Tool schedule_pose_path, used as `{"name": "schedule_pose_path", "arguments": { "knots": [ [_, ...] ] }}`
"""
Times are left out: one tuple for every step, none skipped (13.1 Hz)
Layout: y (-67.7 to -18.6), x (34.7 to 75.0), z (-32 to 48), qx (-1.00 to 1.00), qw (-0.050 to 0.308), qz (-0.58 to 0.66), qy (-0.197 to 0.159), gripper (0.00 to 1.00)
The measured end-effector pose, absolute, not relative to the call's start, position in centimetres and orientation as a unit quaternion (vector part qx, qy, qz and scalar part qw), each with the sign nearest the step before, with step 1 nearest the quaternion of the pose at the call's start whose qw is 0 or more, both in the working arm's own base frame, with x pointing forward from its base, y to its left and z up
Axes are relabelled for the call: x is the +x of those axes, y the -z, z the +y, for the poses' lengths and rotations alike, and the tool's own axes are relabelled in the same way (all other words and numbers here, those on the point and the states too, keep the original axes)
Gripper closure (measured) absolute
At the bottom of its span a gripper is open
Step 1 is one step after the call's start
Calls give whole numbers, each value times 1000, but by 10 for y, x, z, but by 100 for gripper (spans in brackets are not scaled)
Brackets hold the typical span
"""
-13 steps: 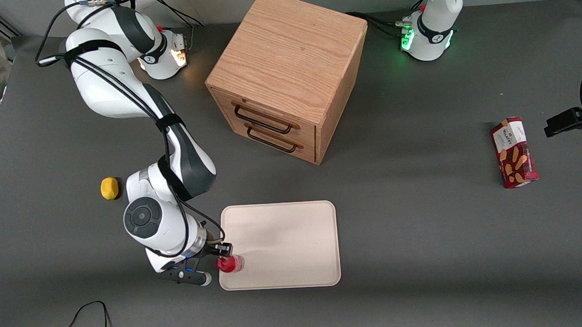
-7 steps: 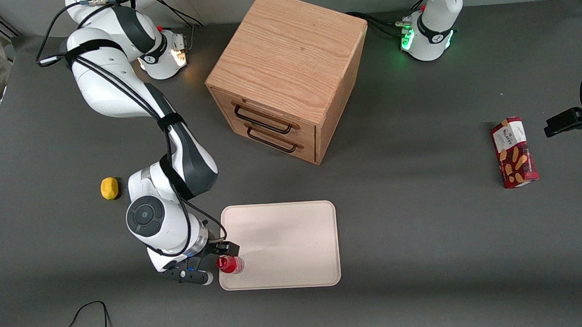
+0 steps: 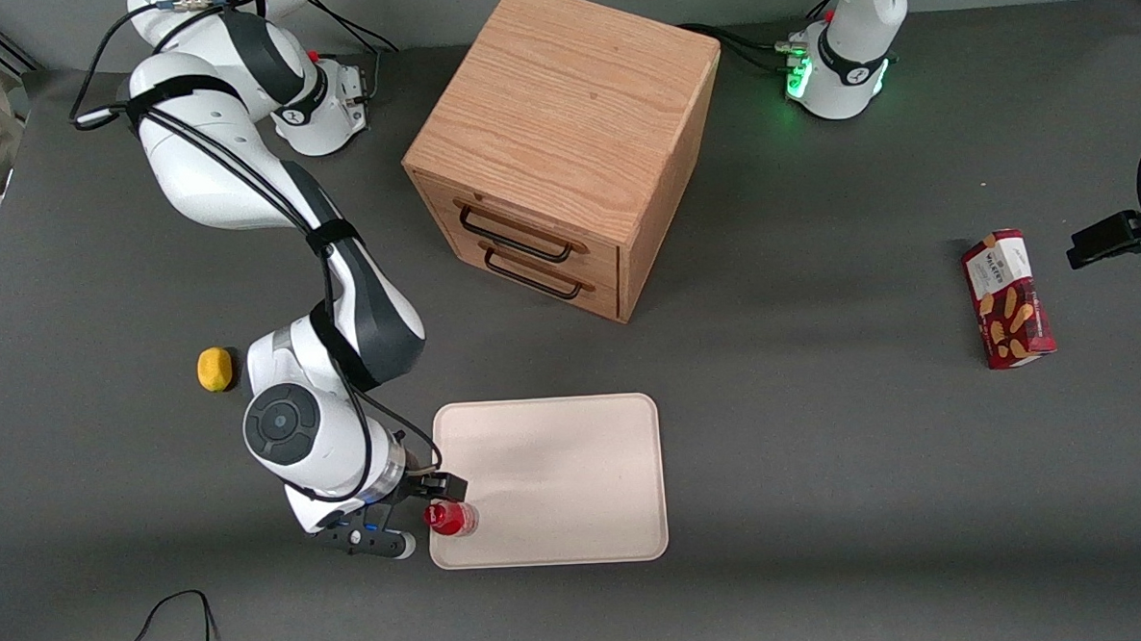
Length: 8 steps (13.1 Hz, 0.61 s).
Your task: Place coke bottle on tray
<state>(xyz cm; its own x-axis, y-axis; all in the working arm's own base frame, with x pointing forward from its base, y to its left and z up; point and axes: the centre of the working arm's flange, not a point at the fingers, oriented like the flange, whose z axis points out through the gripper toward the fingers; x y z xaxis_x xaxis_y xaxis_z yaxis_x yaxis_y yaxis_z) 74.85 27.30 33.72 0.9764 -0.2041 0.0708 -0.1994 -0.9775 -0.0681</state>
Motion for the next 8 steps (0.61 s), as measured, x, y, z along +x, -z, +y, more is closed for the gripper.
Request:
{"name": "schedule_pose_path", "arguments": {
  "knots": [
    [-345, 747, 268, -994, 25, 101, 32, 0],
    [-354, 744, 259, -995, 16, 94, 18, 0],
    [-365, 740, 248, -997, 6, 80, 1, 0],
    [-375, 735, 237, -998, -2, 65, -16, 0],
    [-387, 729, 224, -998, -6, 55, -29, 0],
    [-397, 721, 210, -998, -7, 48, -38, 0],
    [-408, 711, 196, -998, -9, 37, -48, 0],
    [-417, 699, 182, -998, -12, 24, -59, 0]
  ]
}}
